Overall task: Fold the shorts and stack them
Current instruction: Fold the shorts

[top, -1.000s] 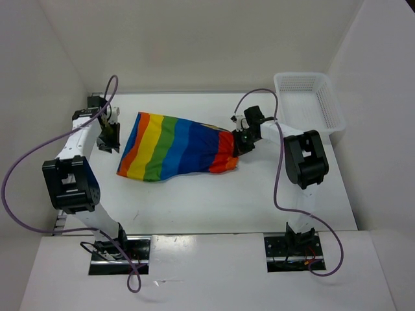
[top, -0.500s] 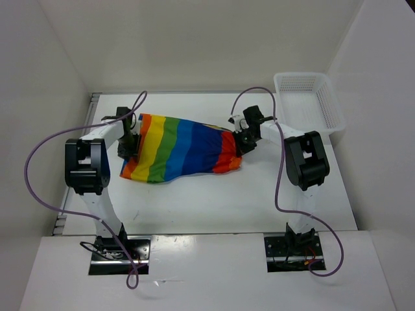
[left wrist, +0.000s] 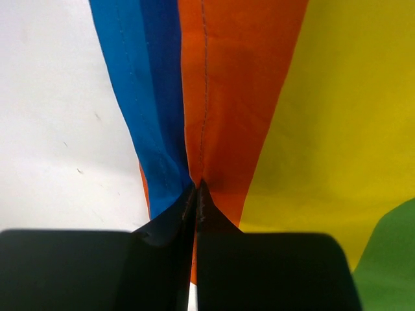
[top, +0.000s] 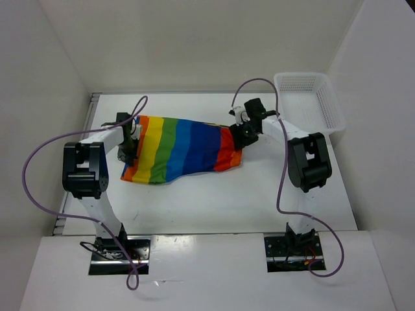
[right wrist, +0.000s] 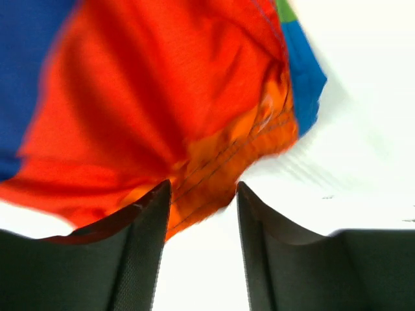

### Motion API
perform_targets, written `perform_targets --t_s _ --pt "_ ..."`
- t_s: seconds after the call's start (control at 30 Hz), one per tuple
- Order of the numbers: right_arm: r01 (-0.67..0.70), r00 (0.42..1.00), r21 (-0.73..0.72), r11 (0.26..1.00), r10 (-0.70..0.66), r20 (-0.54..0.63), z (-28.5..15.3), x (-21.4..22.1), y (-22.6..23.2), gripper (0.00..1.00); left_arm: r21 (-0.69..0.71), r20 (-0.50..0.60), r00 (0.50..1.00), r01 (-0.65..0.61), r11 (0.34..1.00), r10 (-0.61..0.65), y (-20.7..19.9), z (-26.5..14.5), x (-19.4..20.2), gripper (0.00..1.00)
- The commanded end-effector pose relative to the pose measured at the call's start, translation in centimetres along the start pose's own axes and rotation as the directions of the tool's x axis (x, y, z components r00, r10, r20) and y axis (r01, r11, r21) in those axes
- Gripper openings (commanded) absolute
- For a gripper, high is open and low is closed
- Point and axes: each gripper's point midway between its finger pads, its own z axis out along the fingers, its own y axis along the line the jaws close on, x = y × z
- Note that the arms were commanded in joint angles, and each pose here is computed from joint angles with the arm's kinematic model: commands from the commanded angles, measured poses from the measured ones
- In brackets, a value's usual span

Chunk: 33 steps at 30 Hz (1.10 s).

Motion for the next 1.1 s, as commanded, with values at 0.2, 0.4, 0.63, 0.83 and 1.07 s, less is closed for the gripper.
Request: perform_targets --t_s 0.2,0.4,0.63,0.83,1.07 --pt "-0.183 0.983 -0.201 0.962 0.177 -0.047 -4.6 4.8 6.2 0.66 0.024 -0.047 0.999 0.001 1.0 0.0 -0.4 -0.9 3.0 0.02" --pt "-0.304 0.953 -0.227 0.925 0.298 -0.058 -3.6 5.1 7.1 0.72 0.014 -0.048 0.999 0.0 1.0 0.0 -0.2 -0.9 3.0 0.0" --pt "-0.398 0.914 -0.305 0.865 0.401 -0.056 -2.4 2.8 7.6 0.72 0.001 -0.031 1.0 0.001 1.0 -0.001 0.1 -1.1 2.7 0.0" --pt "-0.531 0.843 -0.289 0.797 0.531 -0.085 -0.9 2.8 6.8 0.72 -0.017 -0.032 0.999 0.0 1.0 -0.001 0.4 -1.2 2.9 0.0" --pt "-0.693 0.717 -0.165 0.702 0.694 -0.062 0.2 2.6 4.7 0.64 -0.017 -0.032 0.999 0.0 1.0 -0.001 0.4 -1.3 3.1 0.0"
